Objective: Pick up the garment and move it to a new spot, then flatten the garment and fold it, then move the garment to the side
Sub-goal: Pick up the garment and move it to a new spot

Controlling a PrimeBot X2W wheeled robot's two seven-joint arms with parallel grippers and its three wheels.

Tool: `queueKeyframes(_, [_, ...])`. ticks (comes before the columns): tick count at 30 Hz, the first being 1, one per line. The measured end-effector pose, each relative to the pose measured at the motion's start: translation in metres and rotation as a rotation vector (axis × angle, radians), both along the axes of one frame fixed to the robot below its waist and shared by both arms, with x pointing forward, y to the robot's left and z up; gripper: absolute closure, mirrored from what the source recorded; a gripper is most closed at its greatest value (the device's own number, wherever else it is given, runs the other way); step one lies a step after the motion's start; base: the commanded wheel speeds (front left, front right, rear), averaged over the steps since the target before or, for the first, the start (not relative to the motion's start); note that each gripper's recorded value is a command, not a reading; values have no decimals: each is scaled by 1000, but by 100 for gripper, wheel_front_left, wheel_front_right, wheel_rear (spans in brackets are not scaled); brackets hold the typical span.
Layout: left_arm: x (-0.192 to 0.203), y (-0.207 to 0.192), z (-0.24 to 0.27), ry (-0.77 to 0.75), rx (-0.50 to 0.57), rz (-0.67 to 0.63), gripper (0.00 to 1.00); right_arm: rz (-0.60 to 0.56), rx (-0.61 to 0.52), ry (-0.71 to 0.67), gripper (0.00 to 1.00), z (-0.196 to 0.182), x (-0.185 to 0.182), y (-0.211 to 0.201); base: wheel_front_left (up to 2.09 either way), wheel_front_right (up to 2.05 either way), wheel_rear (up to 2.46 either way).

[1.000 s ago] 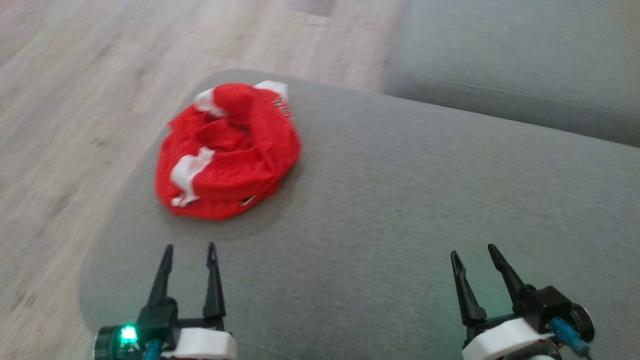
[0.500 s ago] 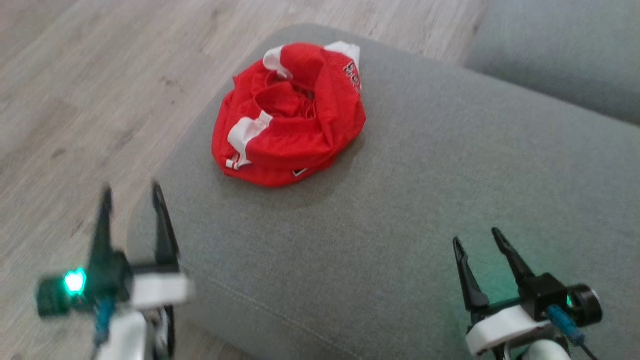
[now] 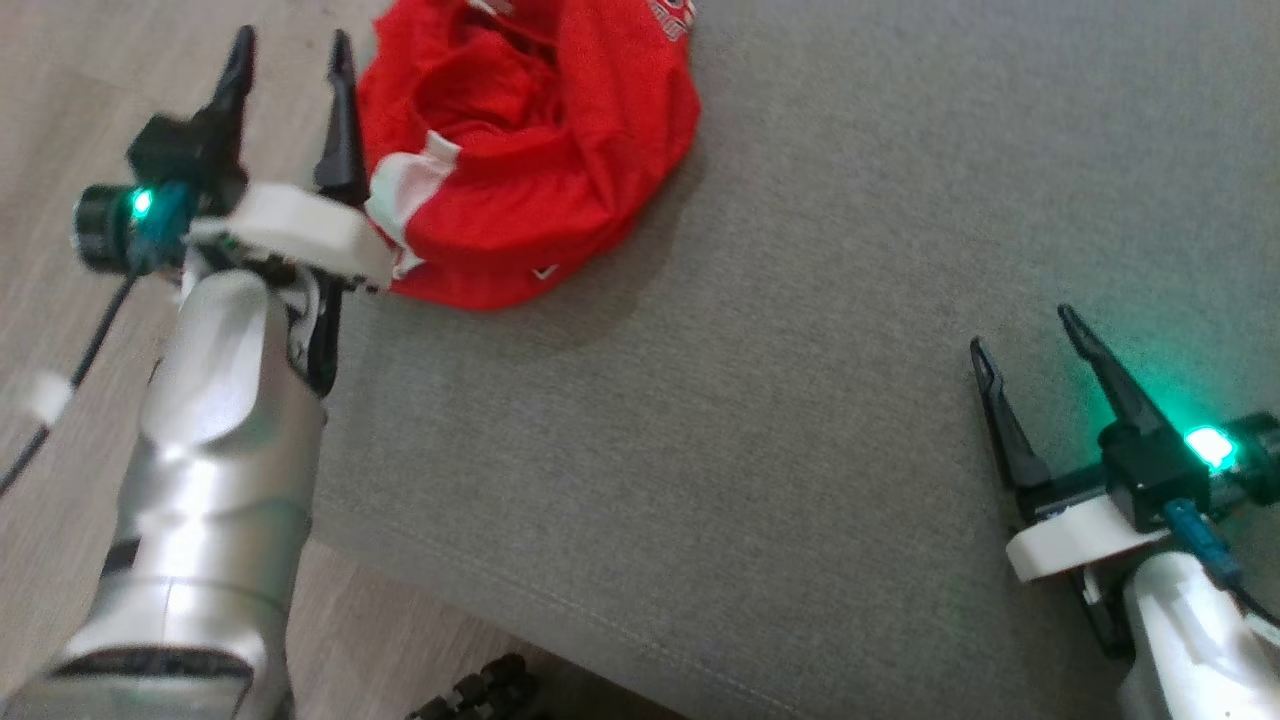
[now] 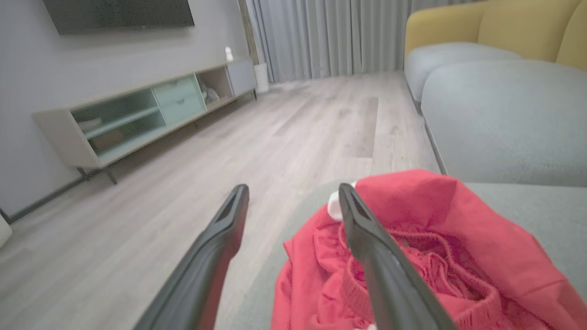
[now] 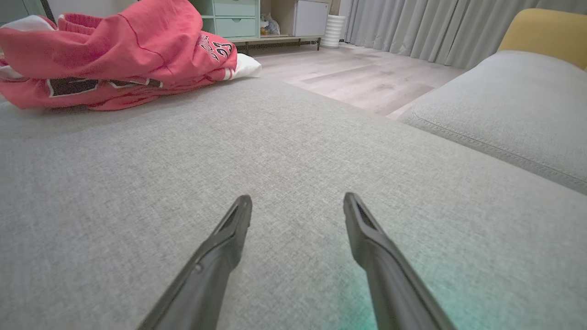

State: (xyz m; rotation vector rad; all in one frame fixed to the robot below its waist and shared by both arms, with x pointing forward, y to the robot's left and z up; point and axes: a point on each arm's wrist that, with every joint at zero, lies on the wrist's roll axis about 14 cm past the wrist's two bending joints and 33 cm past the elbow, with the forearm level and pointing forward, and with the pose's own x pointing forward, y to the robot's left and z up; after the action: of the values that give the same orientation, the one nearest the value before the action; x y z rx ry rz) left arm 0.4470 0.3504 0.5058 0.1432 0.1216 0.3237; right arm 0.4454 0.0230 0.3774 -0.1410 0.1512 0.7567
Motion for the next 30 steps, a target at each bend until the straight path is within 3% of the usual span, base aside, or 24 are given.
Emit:
queueKeyframes(5, [23,-23,-60,199,-121,-54,0,-25,21,-15,0,-4,11,-8,0,0,0])
queueKeyframes(13, [22,-39,-119,404,-159,-83,2,-49,46,-19,0,-10,19,-13,0,0,0])
queueKeyframes(14, [24,-39,-117,390,-146,-92,60,-50,47,-20,0,-10,20,-13,0,0,0])
queueKeyframes(16, [30,-39,-108,347,-121,-108,100,-50,47,-23,0,-8,20,-13,0,0,0])
queueKeyframes(24, [67,-21,0,98,111,-171,100,-83,49,-35,0,11,18,-13,0,0,0])
queueKeyframes(30, [88,-62,129,-199,313,-318,100,-156,101,-80,0,55,5,-23,0,0,0])
